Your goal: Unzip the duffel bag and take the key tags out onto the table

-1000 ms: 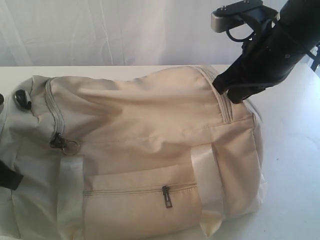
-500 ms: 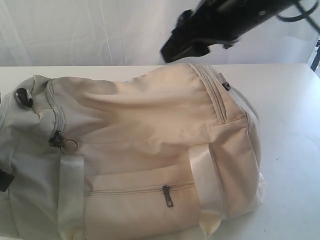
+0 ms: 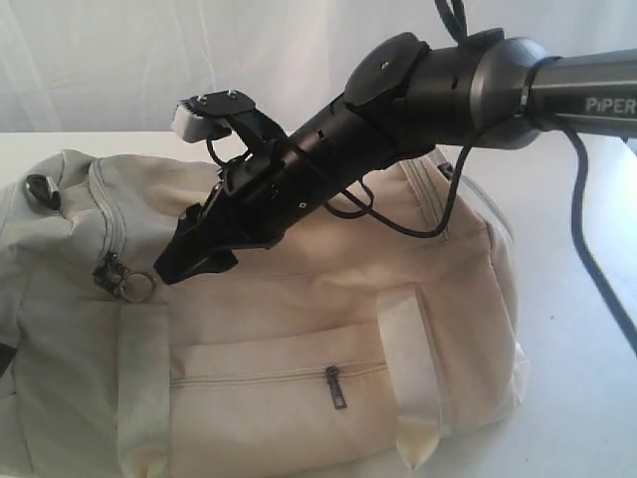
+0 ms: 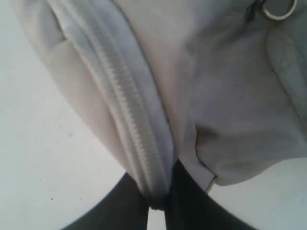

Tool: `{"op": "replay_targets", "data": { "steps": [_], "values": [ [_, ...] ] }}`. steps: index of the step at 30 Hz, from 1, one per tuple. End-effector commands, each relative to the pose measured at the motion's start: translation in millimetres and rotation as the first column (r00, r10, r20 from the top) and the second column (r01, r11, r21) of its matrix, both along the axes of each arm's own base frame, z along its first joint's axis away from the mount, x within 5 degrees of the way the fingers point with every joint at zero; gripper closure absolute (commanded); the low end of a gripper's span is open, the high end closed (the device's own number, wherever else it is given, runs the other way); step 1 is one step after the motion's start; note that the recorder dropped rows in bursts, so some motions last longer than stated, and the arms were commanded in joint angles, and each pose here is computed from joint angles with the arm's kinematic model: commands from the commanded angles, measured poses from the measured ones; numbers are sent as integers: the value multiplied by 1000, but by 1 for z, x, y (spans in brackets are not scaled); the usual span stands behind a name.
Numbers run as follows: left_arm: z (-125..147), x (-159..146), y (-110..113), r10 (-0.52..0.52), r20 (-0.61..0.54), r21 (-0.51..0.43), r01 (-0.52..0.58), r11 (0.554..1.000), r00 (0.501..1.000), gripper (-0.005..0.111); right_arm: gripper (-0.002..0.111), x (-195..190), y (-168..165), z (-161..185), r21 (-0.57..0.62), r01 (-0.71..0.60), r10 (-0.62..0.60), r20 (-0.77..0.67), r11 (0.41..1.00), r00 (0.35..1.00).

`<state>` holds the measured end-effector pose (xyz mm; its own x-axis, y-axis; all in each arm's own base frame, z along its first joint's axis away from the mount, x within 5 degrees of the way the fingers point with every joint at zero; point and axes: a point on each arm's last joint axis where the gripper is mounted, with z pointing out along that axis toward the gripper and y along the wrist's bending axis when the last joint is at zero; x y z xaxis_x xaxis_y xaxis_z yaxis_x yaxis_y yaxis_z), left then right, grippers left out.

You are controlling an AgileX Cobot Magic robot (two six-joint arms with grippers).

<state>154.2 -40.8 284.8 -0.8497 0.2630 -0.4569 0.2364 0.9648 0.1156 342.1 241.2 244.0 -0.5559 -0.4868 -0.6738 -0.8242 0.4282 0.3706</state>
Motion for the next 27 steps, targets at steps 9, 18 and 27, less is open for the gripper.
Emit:
{"op": "replay_targets", "data": {
  "steps": [9, 18, 27],
  "values": [
    [5, -2, 4, -3, 35, 24, 2, 1000, 999, 107, 44, -3, 36, -20, 102, -91, 98, -64, 991, 993],
    [5, -2, 4, -3, 35, 24, 2, 1000, 999, 107, 55, -8, 45, -18, 112, -126, 134, -62, 986, 989],
    [6, -2, 4, -4, 38, 28, 3, 1000, 999, 107, 87, -6, 45, -18, 106, -106, 113, -62, 989, 992]
  ]
}}
